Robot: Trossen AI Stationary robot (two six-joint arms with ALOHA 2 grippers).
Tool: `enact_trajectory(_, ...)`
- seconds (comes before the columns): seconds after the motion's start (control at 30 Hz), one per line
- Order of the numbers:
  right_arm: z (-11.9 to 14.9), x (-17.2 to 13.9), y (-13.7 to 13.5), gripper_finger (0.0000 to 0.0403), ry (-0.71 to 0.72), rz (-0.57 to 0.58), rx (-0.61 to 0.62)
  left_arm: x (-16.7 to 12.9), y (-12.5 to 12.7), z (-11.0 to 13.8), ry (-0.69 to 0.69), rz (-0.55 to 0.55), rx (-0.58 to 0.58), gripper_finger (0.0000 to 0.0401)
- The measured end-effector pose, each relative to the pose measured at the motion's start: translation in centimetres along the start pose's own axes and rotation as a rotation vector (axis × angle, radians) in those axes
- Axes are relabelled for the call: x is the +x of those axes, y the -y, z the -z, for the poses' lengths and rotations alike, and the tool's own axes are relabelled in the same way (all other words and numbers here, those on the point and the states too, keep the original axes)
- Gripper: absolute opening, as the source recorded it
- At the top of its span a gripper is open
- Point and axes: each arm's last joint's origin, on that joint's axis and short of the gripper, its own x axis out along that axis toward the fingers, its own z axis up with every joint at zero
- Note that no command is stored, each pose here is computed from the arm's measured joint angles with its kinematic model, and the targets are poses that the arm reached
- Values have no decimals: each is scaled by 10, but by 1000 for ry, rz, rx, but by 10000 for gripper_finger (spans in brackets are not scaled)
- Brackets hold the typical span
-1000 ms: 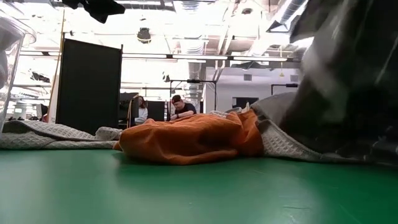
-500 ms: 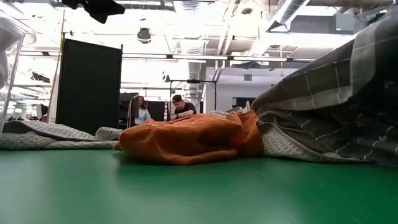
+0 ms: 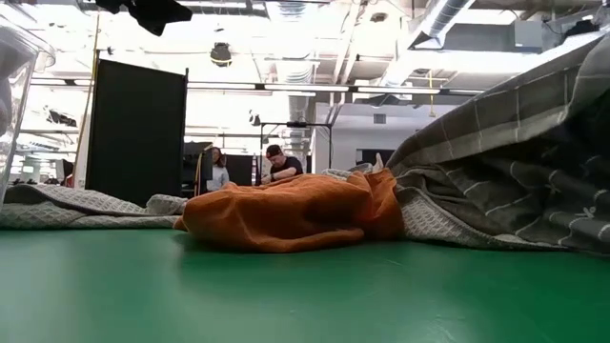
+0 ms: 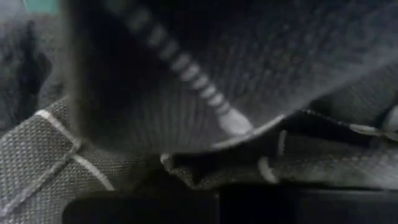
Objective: Sort towels by color in basket
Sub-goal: Put the gray squared towel into the right transparent bin
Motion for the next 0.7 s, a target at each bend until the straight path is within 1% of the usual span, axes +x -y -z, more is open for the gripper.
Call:
enact_trajectory(0.13, 5, 12, -1, 24, 117, -4, 107, 0, 0, 1, -6, -1, 0, 208)
enact_trajectory(0.27, 11, 19, -4, 25, 158, -29, 234, 0, 0, 1, -6, -1, 0, 208)
enact_trajectory(0.37, 14, 19, -5, 26, 155, -48, 408, 0, 0, 1, -6, -1, 0, 208)
enact_trajectory(0.53, 21, 14, -6, 29, 122, -90, 623, 0, 0, 1, -6, -1, -1, 208)
enact_trajectory(0.7, 24, 14, -10, 28, 88, -131, 743, 0, 0, 1, -6, -1, -2, 208)
